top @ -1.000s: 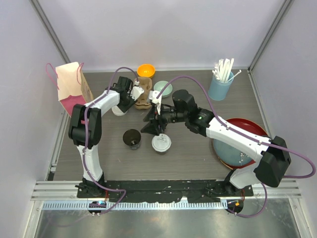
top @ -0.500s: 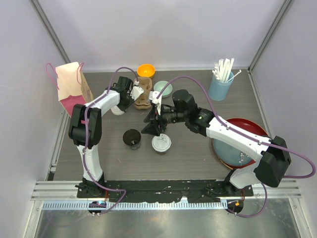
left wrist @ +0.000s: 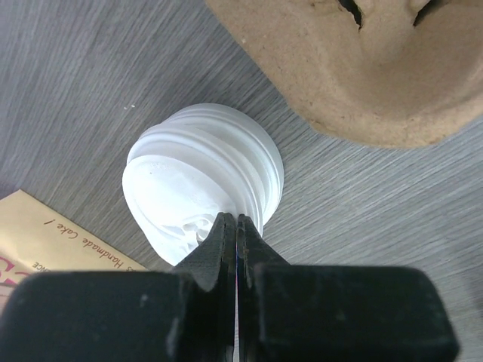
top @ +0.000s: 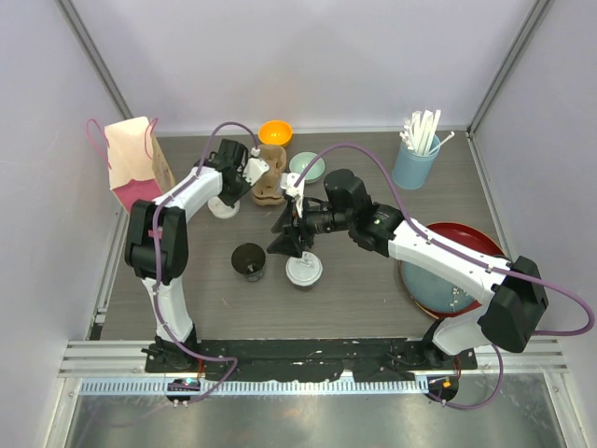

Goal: Pack the takeout coffee

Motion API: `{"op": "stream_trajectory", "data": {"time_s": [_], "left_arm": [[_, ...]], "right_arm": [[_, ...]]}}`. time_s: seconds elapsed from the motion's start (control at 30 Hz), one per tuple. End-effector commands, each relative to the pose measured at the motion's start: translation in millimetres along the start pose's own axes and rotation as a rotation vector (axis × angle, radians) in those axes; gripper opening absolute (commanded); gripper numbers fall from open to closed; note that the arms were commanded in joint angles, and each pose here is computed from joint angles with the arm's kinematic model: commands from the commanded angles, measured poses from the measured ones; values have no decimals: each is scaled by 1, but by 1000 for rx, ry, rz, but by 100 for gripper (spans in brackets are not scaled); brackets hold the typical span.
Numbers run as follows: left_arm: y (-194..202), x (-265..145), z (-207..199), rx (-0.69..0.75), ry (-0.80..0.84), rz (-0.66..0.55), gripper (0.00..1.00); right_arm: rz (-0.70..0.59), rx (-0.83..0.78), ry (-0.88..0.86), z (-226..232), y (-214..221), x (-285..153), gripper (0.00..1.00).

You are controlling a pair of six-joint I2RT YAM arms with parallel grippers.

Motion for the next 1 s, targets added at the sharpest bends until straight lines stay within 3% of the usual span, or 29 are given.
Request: {"op": "stream_trajectory", "data": {"time_s": [0.0,0.2,0.47,0.73,0.97], "left_arm": [[-22,-32,10,-6,-21,-83,0],[-29,-44,14,-26,-36,-120,0],[-38,-116,-6,-70,109,-211,0],[16,-188,-66,5,376,-166,0],[66,-203,-119,219,343,-122,0]], "right_arm": [[-43,-45,14,1,-17,-9,61],[-38,-44,22,1,-17,-12,61],[-35,-58,60,1,-21,-21,61],[-33,-69,172,-3,-22,-44,61],[-43,-57,214,2,-16,-58,62]]}}
Point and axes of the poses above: each gripper's point midway between its finger pads, its own x axis out along the fingers, its own z axis along the line the jaws close on, y = z × x, the point moved 2 cm from there along -x, back along the fingers, and after that the axes turned 15 degrees about -x, right-handed, at the moved point
